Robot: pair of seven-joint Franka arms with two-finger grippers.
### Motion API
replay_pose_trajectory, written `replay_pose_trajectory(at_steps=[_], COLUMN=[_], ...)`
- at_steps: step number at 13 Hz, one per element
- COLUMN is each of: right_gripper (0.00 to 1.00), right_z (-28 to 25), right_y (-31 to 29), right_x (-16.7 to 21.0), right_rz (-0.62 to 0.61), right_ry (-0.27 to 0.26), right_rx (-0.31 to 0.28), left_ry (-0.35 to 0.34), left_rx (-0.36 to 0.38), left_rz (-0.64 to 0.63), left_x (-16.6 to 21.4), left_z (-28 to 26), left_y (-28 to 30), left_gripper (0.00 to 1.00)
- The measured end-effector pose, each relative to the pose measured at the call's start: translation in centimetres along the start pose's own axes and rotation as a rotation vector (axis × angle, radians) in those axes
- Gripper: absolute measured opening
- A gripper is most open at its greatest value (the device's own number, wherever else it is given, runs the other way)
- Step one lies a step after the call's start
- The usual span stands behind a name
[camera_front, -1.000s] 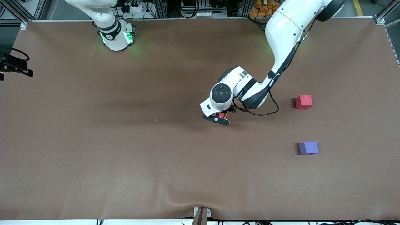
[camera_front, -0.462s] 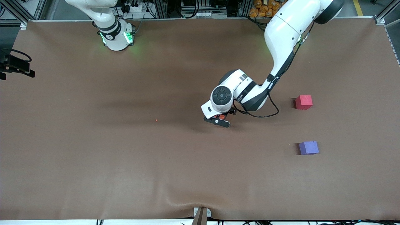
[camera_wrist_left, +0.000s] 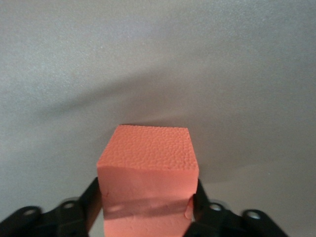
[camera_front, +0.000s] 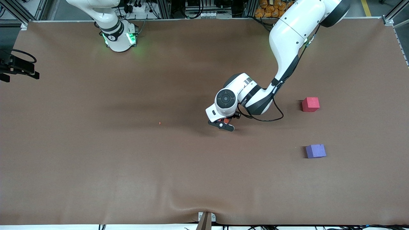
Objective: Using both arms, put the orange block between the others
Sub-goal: 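Close the left gripper on the orange cube and lift it, then carry the orange cube with the left gripper between pink and purple cubes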
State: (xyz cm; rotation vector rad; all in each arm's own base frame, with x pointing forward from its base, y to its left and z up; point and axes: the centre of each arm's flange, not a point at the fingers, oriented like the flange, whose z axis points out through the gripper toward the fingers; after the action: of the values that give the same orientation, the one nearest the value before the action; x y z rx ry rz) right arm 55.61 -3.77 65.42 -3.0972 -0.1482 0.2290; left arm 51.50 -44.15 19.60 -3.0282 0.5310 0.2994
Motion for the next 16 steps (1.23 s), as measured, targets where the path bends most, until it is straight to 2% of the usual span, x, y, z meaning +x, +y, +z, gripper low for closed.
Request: replay_pose_trajectory(at_steps=[1, 2, 5, 8, 11, 16], right_gripper=[1.0, 1.0, 1.0, 1.0, 1.0, 1.0], right_z=[0.0, 0.0, 0.0, 0.0, 0.0, 0.0], right_y=[0.0, 0.0, 0.0, -0.1, -0.1, -0.2], right_x=[0.0, 0.0, 0.0, 0.0, 0.0, 0.1], right_rz=[-0.005, -0.009, -0.016, -0.017, -0.018, -0.02], right_ry=[0.001, 0.001, 0.002, 0.002, 0.002, 0.002], right_rx=[0.0, 0.0, 0.0, -0.001, -0.001, -0.001], left_ry=[0.004, 0.016, 0.105, 0.161, 0.151, 0.085], left_rx=[0.0, -0.003, -0.018, -0.01, -0.009, -0.073], left_rz=[-0.001, -0.008, -0.094, -0.251, -0.378, -0.403], left_x=[0.1, 0.5, 2.5, 1.5, -1.0, -6.0], left_z=[-0.2, -0.7, -7.6, -18.1, -23.0, -23.0], left_y=[-0.1, -0.5, -6.0, -16.5, -25.2, -45.5], left_gripper=[0.6, 0.57, 0.57, 0.57, 0.54, 0.54])
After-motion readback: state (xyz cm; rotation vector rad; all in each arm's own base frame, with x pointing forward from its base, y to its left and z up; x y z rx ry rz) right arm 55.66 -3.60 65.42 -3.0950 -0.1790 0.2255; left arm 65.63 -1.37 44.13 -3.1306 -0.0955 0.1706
